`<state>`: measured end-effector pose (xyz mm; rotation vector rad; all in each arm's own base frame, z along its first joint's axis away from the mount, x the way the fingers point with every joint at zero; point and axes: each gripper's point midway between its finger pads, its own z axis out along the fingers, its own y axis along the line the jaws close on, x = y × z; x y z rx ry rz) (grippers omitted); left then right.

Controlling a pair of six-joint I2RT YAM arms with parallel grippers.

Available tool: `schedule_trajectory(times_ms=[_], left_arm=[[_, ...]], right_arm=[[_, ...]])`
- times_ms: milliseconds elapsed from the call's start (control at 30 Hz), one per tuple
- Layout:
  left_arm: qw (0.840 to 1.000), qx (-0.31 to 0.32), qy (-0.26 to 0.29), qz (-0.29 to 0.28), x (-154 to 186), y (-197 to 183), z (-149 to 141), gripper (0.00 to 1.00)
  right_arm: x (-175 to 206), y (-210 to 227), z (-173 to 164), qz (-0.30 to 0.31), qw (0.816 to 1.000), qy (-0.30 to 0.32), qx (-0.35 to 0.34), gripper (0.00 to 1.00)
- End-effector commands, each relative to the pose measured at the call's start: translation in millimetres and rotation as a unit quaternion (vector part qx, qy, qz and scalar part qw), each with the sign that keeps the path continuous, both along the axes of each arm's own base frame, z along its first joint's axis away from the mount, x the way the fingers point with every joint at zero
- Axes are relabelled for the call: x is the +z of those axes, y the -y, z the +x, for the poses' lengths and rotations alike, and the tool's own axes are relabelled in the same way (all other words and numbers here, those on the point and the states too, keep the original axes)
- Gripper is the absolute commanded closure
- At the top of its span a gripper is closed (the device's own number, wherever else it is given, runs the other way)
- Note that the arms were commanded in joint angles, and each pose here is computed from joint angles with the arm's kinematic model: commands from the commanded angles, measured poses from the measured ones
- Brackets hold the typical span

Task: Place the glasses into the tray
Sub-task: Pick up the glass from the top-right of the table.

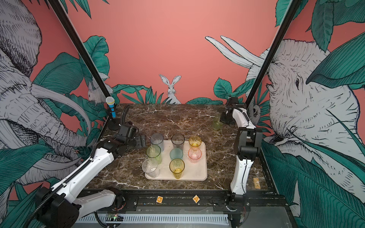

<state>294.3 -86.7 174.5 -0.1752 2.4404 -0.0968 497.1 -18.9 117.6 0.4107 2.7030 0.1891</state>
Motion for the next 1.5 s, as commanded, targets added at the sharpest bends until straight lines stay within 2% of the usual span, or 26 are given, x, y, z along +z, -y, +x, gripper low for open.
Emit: schedule_trajectory(times_ms=[0,533,967,1067,1467], left_arm=[[1.0,0.001,-0.002,-0.002,1,-6,-10,0.06],[1.0,-0.006,-0.01,-0.015,5,-10,-34,0.05],[0.999,-0.007,-0.006,-0.033,9,-11,-47,0.05],[0.999,-0.007,-0.005,-0.037,10,-11,-48,0.05],[0.999,-0.007,0.0,-0.046,12,-12,-54,0.05]], right_arm=[[29,2,-12,-0.006,1.0,0.018,0.0,1.0],[75,-10,-68,0.003,1.0,0.023,0.01,1.0],[104,-35,-122,-0.009,0.999,0.009,0.047,1.0],[122,-42,-137,-0.015,0.998,0.026,0.056,1.0],[138,-59,-196,-0.035,0.995,0.013,0.093,1.0]])
